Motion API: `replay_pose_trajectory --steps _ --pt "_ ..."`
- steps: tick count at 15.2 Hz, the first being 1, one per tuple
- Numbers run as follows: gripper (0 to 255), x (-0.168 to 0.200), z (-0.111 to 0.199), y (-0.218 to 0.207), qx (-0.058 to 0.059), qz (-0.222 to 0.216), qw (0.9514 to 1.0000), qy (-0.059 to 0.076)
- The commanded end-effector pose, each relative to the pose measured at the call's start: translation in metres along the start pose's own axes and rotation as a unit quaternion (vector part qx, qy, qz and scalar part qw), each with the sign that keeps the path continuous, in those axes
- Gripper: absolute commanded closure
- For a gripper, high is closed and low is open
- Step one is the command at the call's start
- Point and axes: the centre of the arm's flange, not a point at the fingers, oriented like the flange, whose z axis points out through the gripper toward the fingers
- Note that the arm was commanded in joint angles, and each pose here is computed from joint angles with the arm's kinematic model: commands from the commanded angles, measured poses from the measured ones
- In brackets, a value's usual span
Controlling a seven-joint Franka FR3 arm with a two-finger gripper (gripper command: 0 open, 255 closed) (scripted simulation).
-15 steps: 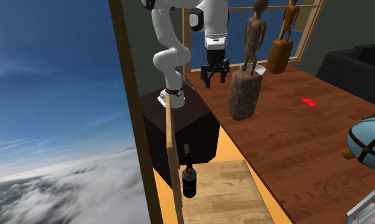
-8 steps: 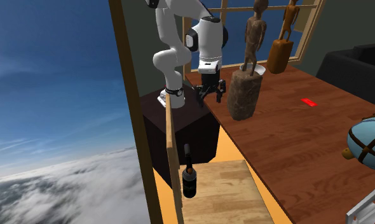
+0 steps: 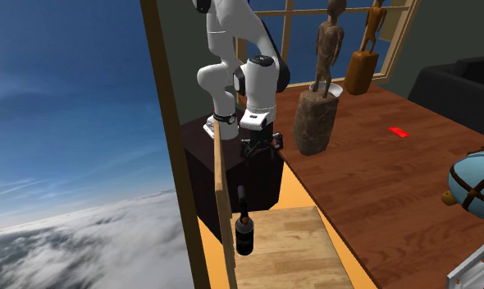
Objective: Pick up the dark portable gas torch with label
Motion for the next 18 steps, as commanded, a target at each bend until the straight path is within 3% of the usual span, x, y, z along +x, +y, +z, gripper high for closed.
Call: replay_pose_trajectory --steps 1,10,18 --pt "0 0.010 0.025 0.013 -0.002 0.022 0.9998 -0.001" --pt "0 0.034 0.115 0.077 -0.008 0.114 0.9934 -0.011" --pt "0 0.029 0.155 0.077 -0.008 0.114 0.9934 -0.011"
